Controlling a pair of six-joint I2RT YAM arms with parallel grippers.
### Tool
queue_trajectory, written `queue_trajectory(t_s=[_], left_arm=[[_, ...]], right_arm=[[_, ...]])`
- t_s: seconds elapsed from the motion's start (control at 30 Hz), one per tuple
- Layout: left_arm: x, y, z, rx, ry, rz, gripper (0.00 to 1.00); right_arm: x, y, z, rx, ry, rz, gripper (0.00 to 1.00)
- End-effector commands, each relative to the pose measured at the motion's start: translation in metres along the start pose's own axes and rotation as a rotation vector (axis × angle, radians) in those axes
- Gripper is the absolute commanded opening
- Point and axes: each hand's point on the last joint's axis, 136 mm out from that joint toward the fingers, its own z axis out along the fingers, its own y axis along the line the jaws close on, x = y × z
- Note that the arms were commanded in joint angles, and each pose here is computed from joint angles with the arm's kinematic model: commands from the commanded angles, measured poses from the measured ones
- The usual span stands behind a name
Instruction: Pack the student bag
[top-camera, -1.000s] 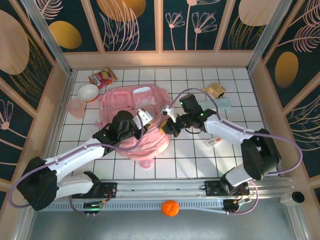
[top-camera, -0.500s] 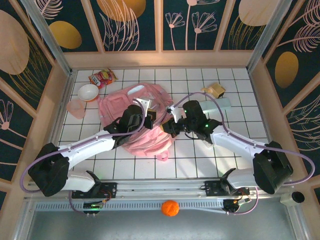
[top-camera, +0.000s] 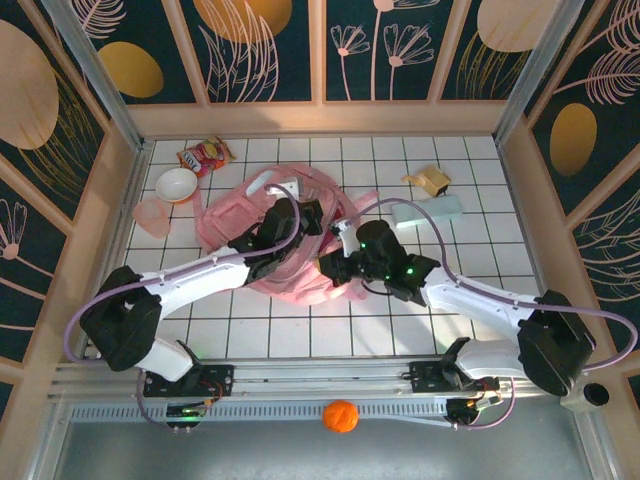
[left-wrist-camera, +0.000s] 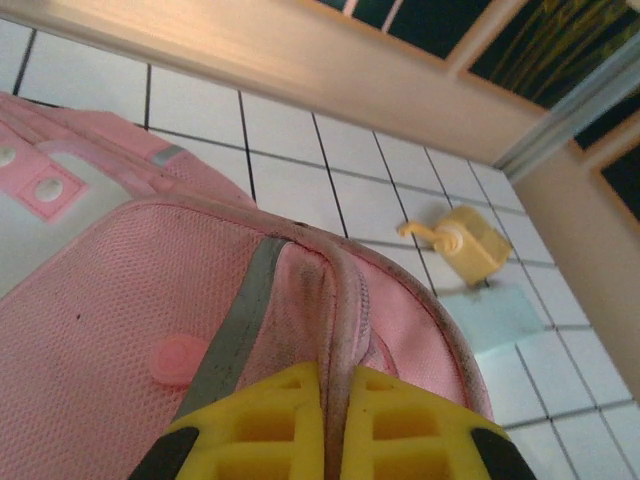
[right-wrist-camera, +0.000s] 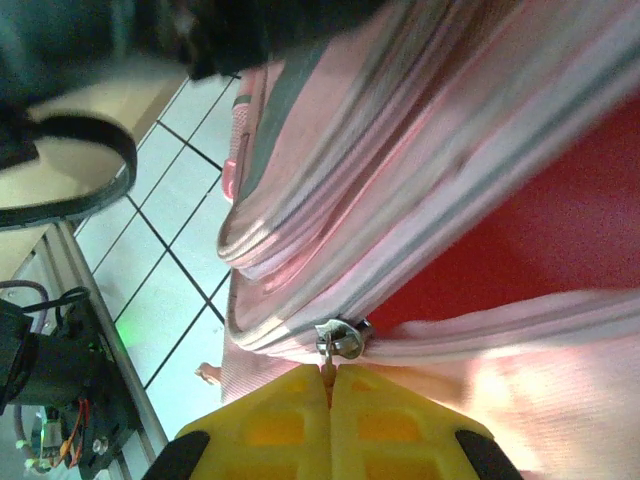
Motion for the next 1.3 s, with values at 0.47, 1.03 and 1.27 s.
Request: queue_trajectory(t_s=[0.47,1.03,1.27], left_arm=[[-0.140,-0.067,-0.015,0.123,-0.429,-0.304,0.00],[-0.161,-0.091,-0.012,0.179,-0.457,-0.369,0.00],[-0.158,-0.079,-0.019,0.094,-0.451,-0.197,0.00]], right_arm=[[0.005,0.030,0.007,0.004,-0.211,0.165,0.00],[-0.010,0.043,0.037,0.040,-0.328,0.392,0.00],[-0.015,0.056,0.018,-0.001,-0.307,0.258,0.38]])
